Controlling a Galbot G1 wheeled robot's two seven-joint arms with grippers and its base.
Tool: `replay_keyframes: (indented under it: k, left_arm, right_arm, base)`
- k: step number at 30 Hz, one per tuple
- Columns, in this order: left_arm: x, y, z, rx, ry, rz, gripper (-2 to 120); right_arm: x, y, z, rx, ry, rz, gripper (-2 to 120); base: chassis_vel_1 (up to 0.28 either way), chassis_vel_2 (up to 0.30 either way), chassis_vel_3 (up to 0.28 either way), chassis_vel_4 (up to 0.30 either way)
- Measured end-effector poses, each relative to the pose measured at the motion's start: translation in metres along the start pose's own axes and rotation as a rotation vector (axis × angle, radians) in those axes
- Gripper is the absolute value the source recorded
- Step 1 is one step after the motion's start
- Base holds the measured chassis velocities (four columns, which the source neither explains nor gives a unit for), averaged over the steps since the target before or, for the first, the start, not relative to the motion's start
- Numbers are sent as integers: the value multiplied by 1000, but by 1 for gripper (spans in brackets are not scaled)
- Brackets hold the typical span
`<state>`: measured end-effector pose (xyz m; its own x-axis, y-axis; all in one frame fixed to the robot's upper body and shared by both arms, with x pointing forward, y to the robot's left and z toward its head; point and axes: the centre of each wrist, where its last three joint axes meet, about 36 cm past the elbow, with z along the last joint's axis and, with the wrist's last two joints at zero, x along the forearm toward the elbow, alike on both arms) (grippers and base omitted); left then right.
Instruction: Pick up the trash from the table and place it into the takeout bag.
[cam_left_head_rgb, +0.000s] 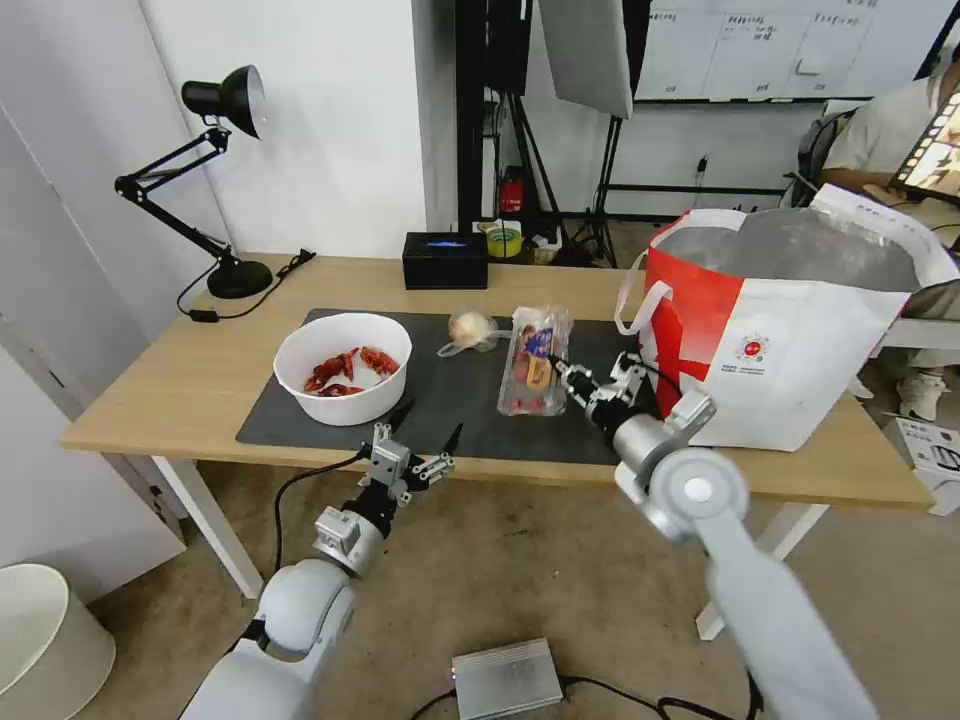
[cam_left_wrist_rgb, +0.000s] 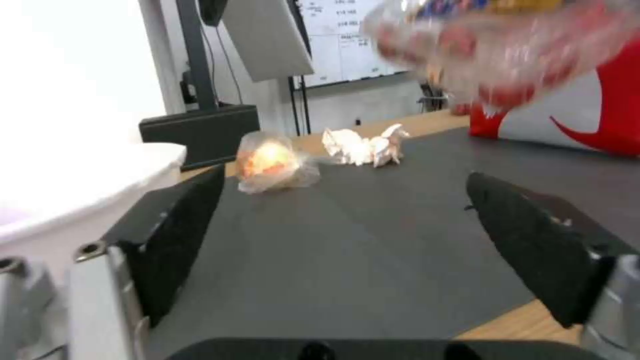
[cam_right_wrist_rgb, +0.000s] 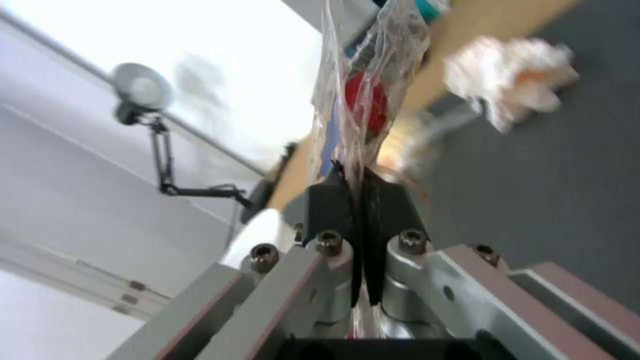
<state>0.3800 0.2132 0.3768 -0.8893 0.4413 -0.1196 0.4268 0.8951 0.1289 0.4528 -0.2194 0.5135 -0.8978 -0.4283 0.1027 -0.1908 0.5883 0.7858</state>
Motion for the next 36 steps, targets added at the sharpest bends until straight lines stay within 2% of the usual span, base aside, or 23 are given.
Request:
replay_keyframes:
  k: [6,8,9,13,16,18,26,32,36]
  left_arm:
    - [8,0,-6,24,3,-15,100]
    - [13,1,-7,39,7,-29,100]
    - [13,1,-7,39,7,-29,100]
    - [20,2,-7,45,15,-43,100]
    - [25,2,-7,47,21,-50,100]
    - [29,2,-8,48,25,-55,100]
    - [36,0,-9,51,30,-68,100]
    - [41,-1,-10,53,33,-80,100]
    - [46,-1,-11,53,35,-88,100]
  right_arm:
    - [18,23,-24,30,-35,-62,0]
    - [30,32,-44,50,-65,-90,0]
    - [30,32,-44,50,-65,-90,0]
    - [49,42,-83,91,-133,-115,0]
    - [57,45,-98,104,-162,-122,0]
    - [66,47,-113,114,-194,-125,0]
    - [86,48,-144,121,-259,-121,0]
    - [96,42,-166,98,-318,-89,0]
    - [100,34,-179,45,-364,-56,0]
  base:
    - [0,0,0,0]
    - [0,0,0,0]
    - [0,0,0,0]
    - [0,0,0,0]
    - [0,0,0,0]
    - [0,0,0,0]
    - [0,0,0,0]
    - [0,0,0,0]
    - [0,0,0,0]
